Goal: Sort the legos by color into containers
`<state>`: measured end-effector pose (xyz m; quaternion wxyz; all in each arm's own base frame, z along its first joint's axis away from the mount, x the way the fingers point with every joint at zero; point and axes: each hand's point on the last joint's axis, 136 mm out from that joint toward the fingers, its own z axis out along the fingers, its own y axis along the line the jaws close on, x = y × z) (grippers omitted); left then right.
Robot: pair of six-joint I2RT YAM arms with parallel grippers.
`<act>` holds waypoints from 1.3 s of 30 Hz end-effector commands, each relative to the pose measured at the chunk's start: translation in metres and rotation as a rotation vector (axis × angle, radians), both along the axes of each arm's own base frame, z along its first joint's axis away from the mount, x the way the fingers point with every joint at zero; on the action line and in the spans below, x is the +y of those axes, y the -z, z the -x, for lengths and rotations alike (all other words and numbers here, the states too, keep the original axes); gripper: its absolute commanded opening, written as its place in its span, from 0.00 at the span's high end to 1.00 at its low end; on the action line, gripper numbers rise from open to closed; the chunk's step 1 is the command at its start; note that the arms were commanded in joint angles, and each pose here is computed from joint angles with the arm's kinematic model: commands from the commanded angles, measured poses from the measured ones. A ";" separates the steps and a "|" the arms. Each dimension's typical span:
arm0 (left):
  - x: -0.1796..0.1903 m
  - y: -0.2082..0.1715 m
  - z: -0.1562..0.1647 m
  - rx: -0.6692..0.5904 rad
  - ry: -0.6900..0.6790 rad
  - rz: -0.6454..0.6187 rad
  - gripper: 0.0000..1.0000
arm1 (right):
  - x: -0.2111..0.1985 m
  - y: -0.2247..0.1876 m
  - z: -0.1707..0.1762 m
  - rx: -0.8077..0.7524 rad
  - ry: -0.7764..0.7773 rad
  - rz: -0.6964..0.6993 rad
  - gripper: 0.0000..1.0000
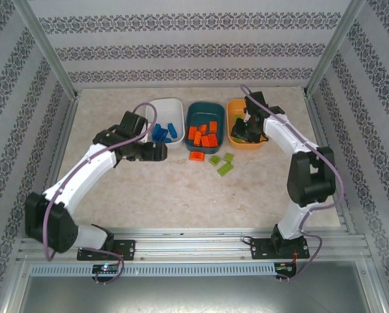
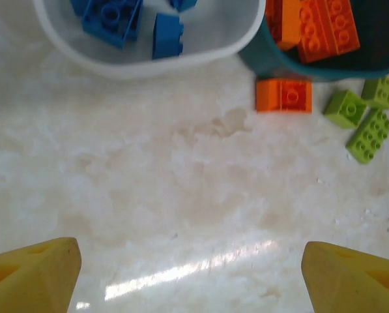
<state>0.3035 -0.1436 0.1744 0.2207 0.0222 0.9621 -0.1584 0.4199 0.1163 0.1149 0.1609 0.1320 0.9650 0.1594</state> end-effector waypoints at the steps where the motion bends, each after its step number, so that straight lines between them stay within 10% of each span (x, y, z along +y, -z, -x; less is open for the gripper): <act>1: 0.000 -0.003 0.022 -0.012 -0.025 0.035 0.11 | -0.010 0.011 -0.024 0.010 -0.002 0.053 0.73; 21: 0.014 0.021 0.060 0.033 -0.038 0.016 0.00 | -0.022 0.064 -0.053 0.107 0.022 0.091 0.52; 39: 0.000 0.000 0.056 -0.011 0.010 0.093 0.00 | -0.028 -0.063 -0.042 -0.156 0.015 0.039 0.36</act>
